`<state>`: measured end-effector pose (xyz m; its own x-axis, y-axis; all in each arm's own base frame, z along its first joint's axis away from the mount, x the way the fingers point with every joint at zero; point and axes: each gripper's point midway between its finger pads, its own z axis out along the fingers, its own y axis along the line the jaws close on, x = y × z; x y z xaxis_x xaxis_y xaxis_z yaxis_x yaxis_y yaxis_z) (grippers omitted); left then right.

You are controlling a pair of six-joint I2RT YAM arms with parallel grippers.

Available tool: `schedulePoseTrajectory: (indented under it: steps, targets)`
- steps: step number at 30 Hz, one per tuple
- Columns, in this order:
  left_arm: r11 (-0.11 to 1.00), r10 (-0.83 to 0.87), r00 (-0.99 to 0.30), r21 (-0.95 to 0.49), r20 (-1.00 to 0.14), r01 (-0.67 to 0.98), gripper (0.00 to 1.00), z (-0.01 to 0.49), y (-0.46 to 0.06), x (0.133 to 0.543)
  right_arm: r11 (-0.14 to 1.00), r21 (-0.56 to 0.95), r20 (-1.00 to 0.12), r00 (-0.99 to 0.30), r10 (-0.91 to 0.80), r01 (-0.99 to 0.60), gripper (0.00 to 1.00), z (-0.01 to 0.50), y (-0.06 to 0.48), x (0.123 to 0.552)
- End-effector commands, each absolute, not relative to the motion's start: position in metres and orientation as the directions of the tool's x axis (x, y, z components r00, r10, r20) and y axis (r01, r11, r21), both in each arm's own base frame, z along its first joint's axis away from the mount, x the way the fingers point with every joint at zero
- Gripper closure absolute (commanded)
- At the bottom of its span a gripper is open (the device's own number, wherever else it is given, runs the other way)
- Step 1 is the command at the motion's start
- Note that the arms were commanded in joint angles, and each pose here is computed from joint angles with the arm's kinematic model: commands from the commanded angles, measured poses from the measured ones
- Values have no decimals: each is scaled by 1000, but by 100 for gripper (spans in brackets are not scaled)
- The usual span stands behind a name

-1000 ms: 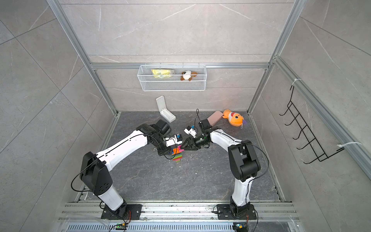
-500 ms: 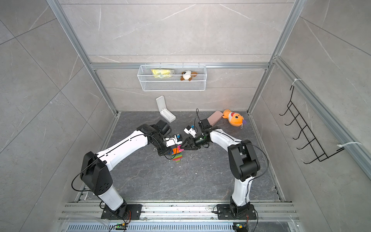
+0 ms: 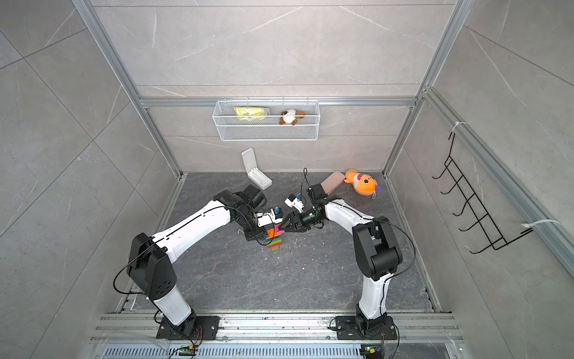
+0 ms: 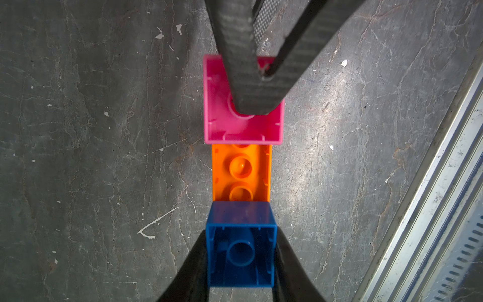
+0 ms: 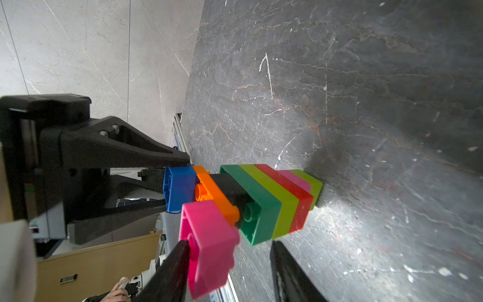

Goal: Assemble a carrot with lego
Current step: Assemble the lego brick with the lego brick.

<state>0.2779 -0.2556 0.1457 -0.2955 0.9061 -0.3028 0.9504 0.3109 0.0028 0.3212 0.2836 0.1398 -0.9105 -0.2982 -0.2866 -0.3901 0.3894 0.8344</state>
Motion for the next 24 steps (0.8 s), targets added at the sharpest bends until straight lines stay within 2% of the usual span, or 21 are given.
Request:
schedulePoseTrajectory:
  steps: [1, 8, 24]
  targets:
    - [340, 923, -343, -47, -176, 939, 94, 124, -240, 266, 410, 819, -293, -906, -305, -403, 47, 146, 283, 322]
    - [341, 915, -343, -45, -210, 939, 80, 132, -246, 269, 407, 817, -301, -904, -304, -409, 45, 151, 284, 324]
    - [346, 875, -334, -30, -350, 938, 36, 158, -266, 278, 395, 805, -334, -889, -314, -442, 40, 165, 282, 321]
